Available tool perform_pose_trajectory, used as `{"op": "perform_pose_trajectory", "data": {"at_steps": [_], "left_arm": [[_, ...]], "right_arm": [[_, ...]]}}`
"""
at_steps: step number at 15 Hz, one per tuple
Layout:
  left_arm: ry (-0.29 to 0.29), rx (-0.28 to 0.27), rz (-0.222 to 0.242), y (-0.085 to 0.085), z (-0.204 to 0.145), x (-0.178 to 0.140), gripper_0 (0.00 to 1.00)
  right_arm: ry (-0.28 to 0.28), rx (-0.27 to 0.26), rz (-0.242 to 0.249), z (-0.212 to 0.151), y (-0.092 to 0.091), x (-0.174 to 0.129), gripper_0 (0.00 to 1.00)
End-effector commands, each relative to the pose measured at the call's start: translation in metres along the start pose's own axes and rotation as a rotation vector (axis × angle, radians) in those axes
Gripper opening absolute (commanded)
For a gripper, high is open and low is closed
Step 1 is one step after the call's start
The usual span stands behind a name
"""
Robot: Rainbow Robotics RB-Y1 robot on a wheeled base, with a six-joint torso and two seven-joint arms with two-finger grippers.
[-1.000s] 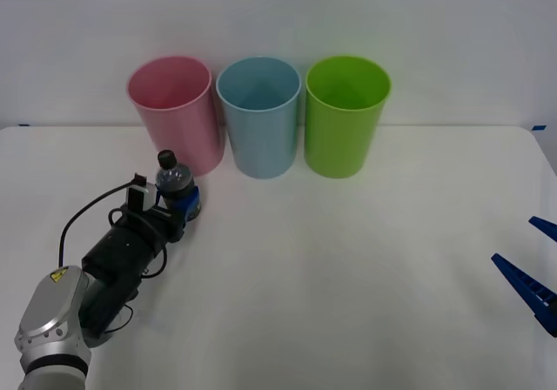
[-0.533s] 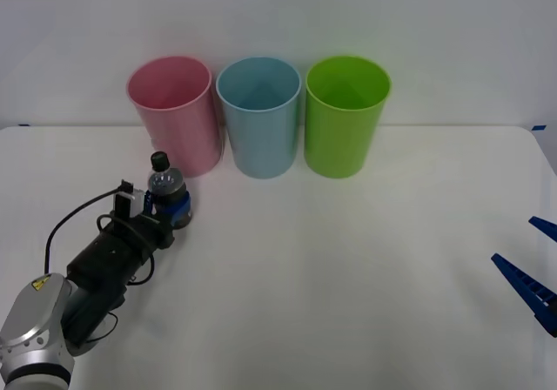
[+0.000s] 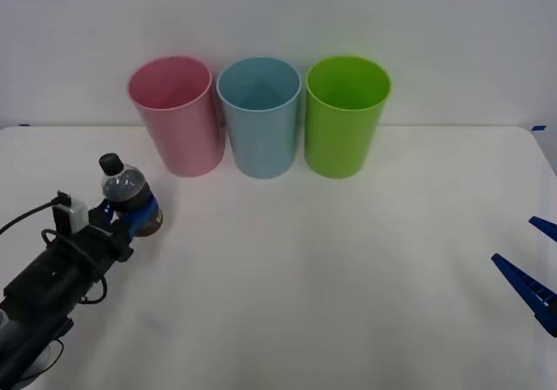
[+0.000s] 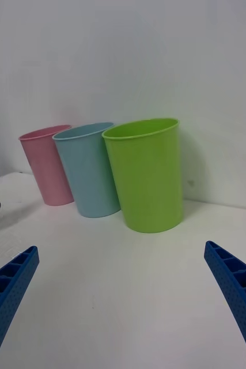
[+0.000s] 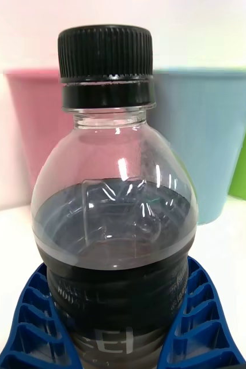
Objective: Grasp the object on the table and drop it into the matching bin: aluminum can to the light blue bin, PET bottle to the pink bin.
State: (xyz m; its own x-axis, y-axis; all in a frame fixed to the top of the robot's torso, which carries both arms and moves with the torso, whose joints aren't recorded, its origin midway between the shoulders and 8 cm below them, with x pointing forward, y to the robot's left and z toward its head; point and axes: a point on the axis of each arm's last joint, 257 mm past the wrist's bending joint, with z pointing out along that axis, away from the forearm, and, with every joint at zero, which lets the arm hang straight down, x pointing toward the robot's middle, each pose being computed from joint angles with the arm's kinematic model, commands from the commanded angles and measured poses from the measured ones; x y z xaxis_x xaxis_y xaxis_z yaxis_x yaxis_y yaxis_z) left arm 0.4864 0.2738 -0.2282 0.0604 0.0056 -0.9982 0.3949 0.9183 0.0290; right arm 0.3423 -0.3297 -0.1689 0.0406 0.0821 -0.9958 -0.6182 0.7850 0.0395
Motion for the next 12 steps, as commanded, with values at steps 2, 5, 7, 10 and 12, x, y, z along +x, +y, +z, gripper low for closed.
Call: {"op": "perform_pose_trajectory", "data": {"at_steps": [2,5,7,10,12], "left_arm": [[-0.066,0.009,-0.068,0.001,-0.027,-0.048,0.0],[-0.136,0.02,-0.117,0.004,-0.036,-0.095,0.0],[-0.18,0.007,-0.131,0.01,-0.036,-0.127,0.0],[-0.237,-0.005,-0.164,0.018,-0.026,-0.17,0.0],[-0.275,-0.019,-0.157,0.024,-0.007,-0.194,0.0]], "right_arm": [[0.0,0.0,0.0,0.0,0.0,0.0,1.0],[0.0,0.0,0.0,0.0,0.0,0.0,1.0],[0.0,0.0,0.0,0.0,0.0,0.0,1.0],[0.0,0.0,0.0,0.0,0.0,0.0,1.0],[0.0,0.0,0.0,0.0,0.0,0.0,1.0]]}}
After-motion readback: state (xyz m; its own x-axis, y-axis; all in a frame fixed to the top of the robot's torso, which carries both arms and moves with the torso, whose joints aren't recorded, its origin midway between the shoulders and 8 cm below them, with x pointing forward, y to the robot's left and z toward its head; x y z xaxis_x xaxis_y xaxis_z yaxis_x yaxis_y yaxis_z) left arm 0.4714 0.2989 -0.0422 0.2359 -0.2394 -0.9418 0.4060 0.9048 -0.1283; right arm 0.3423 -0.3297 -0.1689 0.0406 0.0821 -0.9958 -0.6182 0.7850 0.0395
